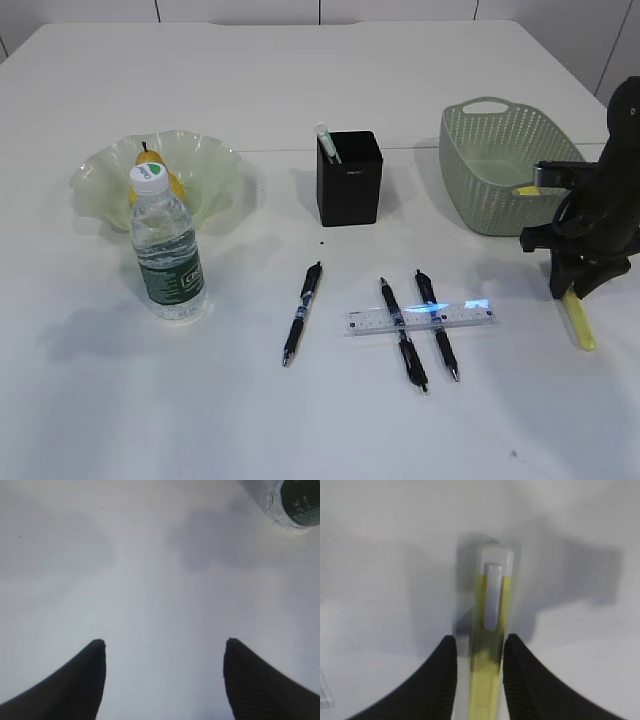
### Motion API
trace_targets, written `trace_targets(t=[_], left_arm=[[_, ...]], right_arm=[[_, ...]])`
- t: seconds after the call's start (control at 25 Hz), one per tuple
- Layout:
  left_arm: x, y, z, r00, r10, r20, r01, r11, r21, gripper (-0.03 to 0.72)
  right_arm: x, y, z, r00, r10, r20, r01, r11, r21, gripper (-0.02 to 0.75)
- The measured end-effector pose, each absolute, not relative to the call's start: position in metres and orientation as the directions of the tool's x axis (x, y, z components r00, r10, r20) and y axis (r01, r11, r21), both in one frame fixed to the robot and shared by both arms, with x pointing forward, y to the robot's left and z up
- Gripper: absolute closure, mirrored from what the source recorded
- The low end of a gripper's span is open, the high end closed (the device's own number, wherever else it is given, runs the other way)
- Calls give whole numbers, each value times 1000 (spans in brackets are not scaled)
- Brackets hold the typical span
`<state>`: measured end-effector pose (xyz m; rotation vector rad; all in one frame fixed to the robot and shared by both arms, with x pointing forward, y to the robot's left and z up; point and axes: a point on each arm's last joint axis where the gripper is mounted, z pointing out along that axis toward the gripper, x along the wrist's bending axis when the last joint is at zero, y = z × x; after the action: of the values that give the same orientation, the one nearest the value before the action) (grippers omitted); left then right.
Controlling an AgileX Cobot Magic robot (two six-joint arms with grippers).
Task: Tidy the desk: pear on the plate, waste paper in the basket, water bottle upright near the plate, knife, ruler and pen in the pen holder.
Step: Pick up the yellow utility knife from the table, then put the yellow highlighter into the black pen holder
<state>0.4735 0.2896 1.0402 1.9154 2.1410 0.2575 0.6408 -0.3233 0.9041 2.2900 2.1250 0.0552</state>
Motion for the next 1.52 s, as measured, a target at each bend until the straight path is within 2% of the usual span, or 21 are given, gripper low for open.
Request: trace_targets(t=[0.2,0.44,0.56,0.84,1.12,1.32,1.52], left_arm=[[474,290,1040,-100,992,-72,947,117,299,171],[474,290,1040,-100,992,-72,947,117,299,171],[474,290,1040,-100,992,-72,947,117,299,171],[474,290,1040,-100,992,-72,947,117,299,171],[474,290,1040,-100,992,-72,947,117,299,171],[474,290,1040,-100,992,-72,947,117,299,171],[474,290,1040,-100,992,-72,947,117,299,171]], right_arm=[[641,-323,904,74,997,14,997,-75,37,608],[641,-323,904,68,998,14,997,-69,34,618],[639,-323,916,57,998,14,997,-58,54,618],[629,-317,972,19,1000,17,988,-22,154,618],[596,-266,1010,-157,987,34,956,143,256,617],[573,-235,1027,-280,960,23,892,252,375,617],[577,-214,1042,-336,938,85,794,233,562,617]])
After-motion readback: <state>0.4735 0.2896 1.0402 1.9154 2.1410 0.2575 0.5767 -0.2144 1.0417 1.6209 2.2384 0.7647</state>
